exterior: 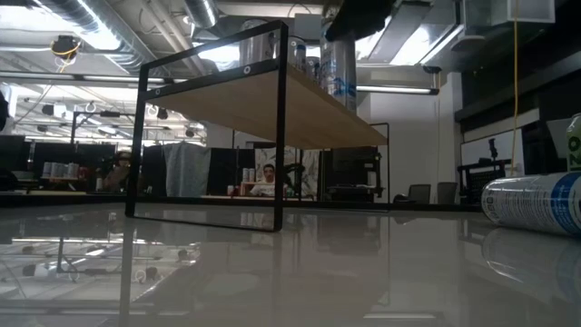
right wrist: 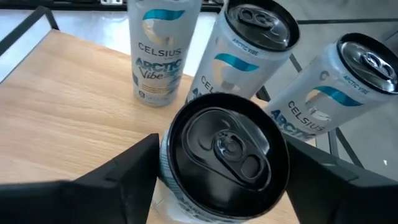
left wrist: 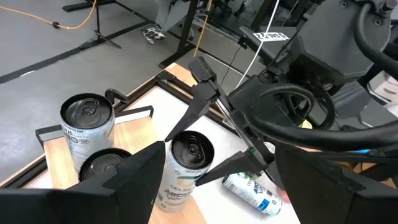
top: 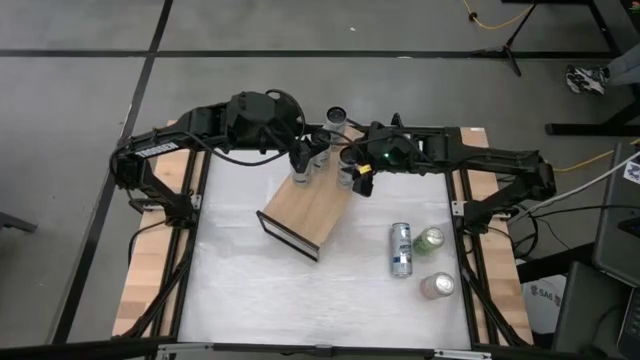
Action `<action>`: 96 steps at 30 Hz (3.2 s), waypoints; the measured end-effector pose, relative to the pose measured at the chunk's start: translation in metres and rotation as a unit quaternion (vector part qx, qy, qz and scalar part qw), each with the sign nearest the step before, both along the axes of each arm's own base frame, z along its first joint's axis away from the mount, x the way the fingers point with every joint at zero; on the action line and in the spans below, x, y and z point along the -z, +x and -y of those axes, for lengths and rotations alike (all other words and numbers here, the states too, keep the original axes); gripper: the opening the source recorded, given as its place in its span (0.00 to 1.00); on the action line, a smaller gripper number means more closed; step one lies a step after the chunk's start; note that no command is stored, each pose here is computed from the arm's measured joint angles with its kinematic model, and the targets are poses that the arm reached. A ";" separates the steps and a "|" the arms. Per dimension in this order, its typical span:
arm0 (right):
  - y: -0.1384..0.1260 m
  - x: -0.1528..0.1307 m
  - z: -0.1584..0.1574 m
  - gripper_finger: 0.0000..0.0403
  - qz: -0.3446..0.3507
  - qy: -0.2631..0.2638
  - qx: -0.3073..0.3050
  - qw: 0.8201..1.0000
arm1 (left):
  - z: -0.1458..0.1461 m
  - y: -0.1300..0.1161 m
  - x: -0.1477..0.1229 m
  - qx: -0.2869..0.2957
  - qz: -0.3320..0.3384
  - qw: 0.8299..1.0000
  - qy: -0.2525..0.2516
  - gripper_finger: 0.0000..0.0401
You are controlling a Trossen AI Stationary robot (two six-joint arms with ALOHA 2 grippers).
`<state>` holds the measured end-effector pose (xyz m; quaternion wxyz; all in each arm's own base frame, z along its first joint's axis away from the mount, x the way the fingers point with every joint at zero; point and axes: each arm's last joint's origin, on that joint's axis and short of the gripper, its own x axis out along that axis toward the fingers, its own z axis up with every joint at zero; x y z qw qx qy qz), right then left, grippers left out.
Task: Place canned beverage on shelf
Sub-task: Adjust the soda can on the shelf
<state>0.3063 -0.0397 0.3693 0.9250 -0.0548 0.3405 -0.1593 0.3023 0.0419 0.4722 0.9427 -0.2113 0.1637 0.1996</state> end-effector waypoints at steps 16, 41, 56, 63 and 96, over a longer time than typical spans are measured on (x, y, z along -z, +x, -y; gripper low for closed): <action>-0.003 -0.001 0.019 0.65 -0.001 0.026 -0.133 0.991 | 0.003 0.000 0.000 0.005 0.000 1.000 0.000 0.75; -0.017 0.000 0.065 0.73 0.006 -0.032 -0.277 0.960 | 0.017 0.002 0.000 0.028 0.000 1.000 0.000 0.75; -0.017 0.000 0.066 0.88 -0.001 -0.041 -0.265 0.963 | 0.017 0.002 0.000 0.028 0.000 1.000 0.000 0.75; -0.017 0.000 0.067 0.92 -0.009 -0.046 -0.237 0.970 | 0.017 0.002 0.000 0.028 0.000 1.000 0.000 0.75; -0.025 -0.025 0.065 0.91 0.047 0.002 -0.158 0.986 | 0.017 0.002 0.000 0.028 0.000 1.000 0.000 0.75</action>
